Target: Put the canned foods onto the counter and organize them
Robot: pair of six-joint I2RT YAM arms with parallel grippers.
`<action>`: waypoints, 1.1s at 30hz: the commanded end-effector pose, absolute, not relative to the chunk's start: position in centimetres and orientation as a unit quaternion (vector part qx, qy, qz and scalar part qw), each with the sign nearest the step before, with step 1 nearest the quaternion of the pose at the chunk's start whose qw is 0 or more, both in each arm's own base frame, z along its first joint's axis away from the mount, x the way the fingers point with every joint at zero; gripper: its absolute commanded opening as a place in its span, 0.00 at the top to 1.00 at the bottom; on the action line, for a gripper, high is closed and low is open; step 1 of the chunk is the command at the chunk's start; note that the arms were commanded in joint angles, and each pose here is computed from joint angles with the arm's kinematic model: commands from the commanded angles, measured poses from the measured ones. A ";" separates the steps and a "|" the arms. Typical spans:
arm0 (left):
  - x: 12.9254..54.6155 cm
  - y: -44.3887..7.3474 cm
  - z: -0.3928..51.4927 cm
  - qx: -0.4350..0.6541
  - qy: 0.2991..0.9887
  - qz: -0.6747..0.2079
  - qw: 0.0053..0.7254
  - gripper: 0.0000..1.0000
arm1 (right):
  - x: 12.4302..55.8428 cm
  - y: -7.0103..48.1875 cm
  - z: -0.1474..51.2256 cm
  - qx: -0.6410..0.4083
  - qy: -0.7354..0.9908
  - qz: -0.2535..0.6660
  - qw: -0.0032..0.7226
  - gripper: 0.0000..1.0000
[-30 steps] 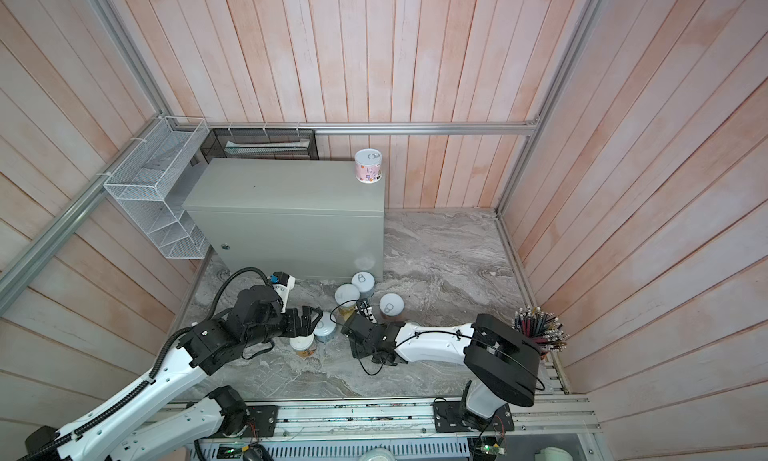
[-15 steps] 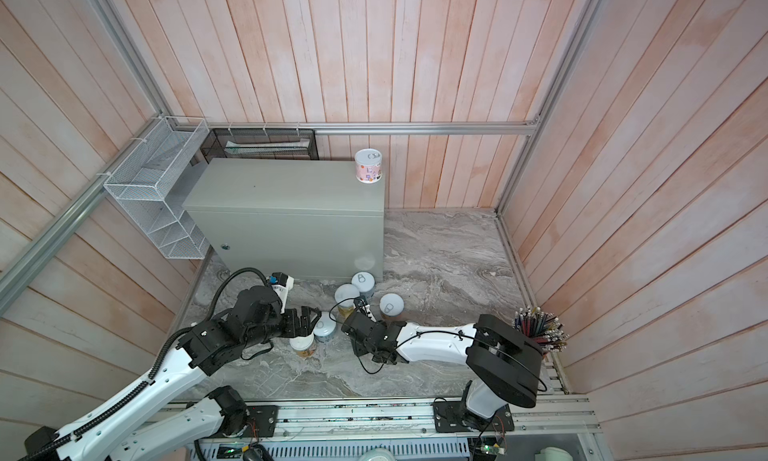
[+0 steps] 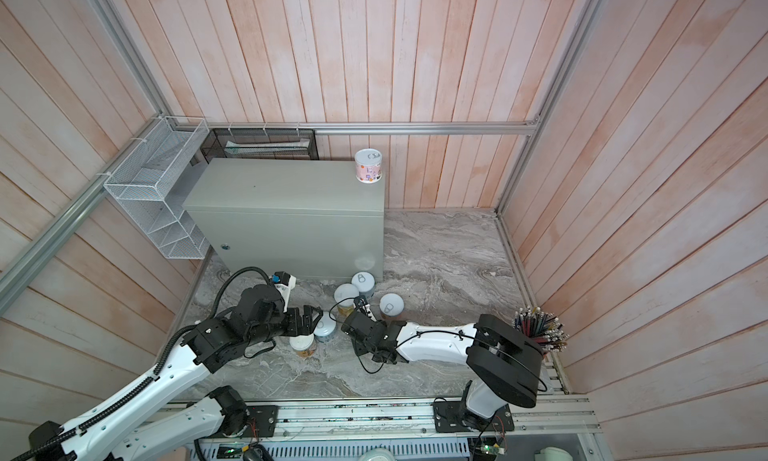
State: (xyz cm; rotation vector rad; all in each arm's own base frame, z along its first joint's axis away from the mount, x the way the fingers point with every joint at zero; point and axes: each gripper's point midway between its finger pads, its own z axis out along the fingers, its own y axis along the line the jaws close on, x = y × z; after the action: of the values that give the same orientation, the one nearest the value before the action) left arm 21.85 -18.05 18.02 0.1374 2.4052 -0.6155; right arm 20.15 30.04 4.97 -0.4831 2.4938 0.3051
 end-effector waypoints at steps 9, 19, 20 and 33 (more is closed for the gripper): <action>22.8 -18.7 18.6 0.055 0.907 -0.243 0.338 0.00 | 20.8 29.5 8.6 -0.153 0.924 0.139 0.323 0.70; 23.1 -18.5 17.6 0.054 0.909 -0.233 0.341 0.00 | 20.4 28.3 9.7 -0.145 0.921 0.142 0.333 0.71; 23.2 -18.5 17.6 0.054 0.909 -0.232 0.342 0.00 | 20.4 28.2 9.8 -0.144 0.921 0.144 0.333 0.72; 23.7 -18.4 17.3 0.051 0.905 -0.229 0.356 0.00 | 20.1 28.3 13.9 -0.134 0.902 0.195 0.361 0.72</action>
State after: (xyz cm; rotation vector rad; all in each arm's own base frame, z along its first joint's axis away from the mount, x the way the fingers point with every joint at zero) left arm 23.13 -18.80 17.57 0.1374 2.3568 -0.6254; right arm 19.65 28.42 12.18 -0.3905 2.3711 0.4703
